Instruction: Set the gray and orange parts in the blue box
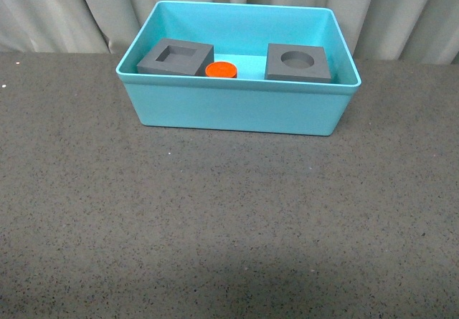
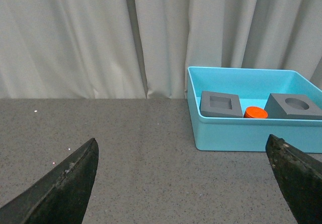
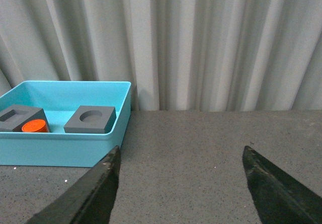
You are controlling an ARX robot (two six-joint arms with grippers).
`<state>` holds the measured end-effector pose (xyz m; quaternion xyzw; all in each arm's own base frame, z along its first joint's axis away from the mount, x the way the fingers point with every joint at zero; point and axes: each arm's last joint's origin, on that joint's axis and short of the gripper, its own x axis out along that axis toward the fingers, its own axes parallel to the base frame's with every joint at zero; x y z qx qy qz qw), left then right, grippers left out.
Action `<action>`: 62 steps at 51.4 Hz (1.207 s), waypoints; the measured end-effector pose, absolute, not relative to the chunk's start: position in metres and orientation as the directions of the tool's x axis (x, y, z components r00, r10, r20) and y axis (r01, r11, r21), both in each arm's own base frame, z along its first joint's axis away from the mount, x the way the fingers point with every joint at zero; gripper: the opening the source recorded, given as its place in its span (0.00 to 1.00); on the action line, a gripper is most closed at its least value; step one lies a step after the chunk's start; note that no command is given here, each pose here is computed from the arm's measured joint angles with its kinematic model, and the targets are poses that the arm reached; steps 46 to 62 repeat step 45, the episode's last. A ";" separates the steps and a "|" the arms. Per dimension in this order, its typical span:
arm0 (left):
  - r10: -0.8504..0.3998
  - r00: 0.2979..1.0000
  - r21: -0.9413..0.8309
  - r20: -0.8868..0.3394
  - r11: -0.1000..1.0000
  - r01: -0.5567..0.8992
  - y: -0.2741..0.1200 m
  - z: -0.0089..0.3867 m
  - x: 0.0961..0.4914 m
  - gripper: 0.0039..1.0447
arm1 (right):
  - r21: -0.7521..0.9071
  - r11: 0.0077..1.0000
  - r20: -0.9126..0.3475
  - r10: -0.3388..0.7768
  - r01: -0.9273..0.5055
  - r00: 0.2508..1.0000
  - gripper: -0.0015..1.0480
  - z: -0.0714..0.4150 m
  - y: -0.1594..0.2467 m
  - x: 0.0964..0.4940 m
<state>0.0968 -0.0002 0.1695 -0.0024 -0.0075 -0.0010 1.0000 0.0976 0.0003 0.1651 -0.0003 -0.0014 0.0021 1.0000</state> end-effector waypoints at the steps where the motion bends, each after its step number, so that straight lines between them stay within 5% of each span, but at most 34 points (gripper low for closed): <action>1: -0.002 1.000 -0.004 0.015 1.000 0.002 0.000 0.169 0.097 0.94 | -0.001 1.000 0.003 0.004 -0.004 1.000 0.73 0.165 0.000 0.098; 8: -0.002 1.000 -0.004 0.015 1.000 0.002 0.000 0.169 0.097 0.94 | 0.001 1.000 0.003 0.004 -0.004 1.000 0.92 0.165 0.000 0.098; 62: -0.002 1.000 -0.004 0.015 1.000 0.002 0.000 0.169 0.097 0.94 | 0.000 1.000 0.003 0.004 -0.004 1.000 0.91 0.165 0.000 0.098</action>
